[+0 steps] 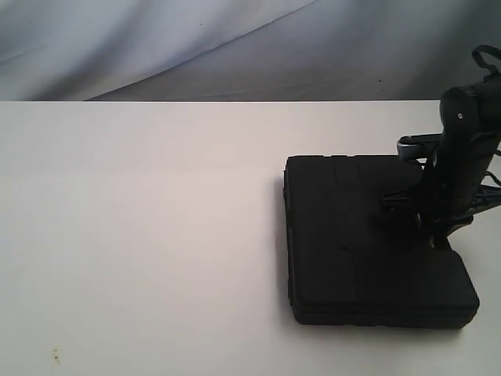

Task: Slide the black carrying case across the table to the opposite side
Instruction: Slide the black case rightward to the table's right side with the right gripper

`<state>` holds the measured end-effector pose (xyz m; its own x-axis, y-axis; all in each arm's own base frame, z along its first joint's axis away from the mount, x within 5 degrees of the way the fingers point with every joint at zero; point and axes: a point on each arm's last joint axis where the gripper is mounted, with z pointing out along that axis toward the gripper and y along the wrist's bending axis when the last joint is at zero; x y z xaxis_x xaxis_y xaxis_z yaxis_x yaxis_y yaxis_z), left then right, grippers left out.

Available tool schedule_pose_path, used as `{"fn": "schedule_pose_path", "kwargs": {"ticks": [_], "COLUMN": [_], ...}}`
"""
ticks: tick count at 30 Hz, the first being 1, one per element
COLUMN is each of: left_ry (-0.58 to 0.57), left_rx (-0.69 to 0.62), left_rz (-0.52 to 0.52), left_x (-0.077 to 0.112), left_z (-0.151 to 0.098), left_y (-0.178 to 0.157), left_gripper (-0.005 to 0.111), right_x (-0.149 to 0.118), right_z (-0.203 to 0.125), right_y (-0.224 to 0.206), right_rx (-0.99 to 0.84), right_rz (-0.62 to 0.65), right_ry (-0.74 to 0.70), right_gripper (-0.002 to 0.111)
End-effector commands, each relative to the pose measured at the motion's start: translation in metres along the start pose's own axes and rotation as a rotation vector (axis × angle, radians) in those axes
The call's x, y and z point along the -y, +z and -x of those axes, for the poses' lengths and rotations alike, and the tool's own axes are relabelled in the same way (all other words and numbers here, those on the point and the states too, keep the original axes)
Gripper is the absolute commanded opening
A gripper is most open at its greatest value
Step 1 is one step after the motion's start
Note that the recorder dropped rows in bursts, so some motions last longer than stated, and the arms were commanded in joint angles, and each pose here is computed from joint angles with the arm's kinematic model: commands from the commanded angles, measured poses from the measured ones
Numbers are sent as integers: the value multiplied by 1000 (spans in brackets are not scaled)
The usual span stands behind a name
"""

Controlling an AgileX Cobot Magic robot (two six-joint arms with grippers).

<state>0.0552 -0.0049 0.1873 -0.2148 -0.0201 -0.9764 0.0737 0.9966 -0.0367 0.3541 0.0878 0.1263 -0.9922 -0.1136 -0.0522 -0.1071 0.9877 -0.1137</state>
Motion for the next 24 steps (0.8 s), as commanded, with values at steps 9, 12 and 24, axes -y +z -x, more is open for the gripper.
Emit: {"fn": "schedule_pose_path", "kwargs": {"ticks": [9,12,24], "left_ry": [12,12,12], "left_rx": [11,11,11], "left_rz": [3,3,3], "left_x": [0,0,0], "left_z": [0,0,0], "left_y": [0,0,0], "left_gripper": [0,0,0], "right_x": [29,29,24], "right_z": [3,3,4], "right_y": [-5,-5,-4], "right_rx": [21,22,28], "right_rz": [-40,-45,4], "right_ry": [-4,-8,13], "right_gripper": [0,0,0]}}
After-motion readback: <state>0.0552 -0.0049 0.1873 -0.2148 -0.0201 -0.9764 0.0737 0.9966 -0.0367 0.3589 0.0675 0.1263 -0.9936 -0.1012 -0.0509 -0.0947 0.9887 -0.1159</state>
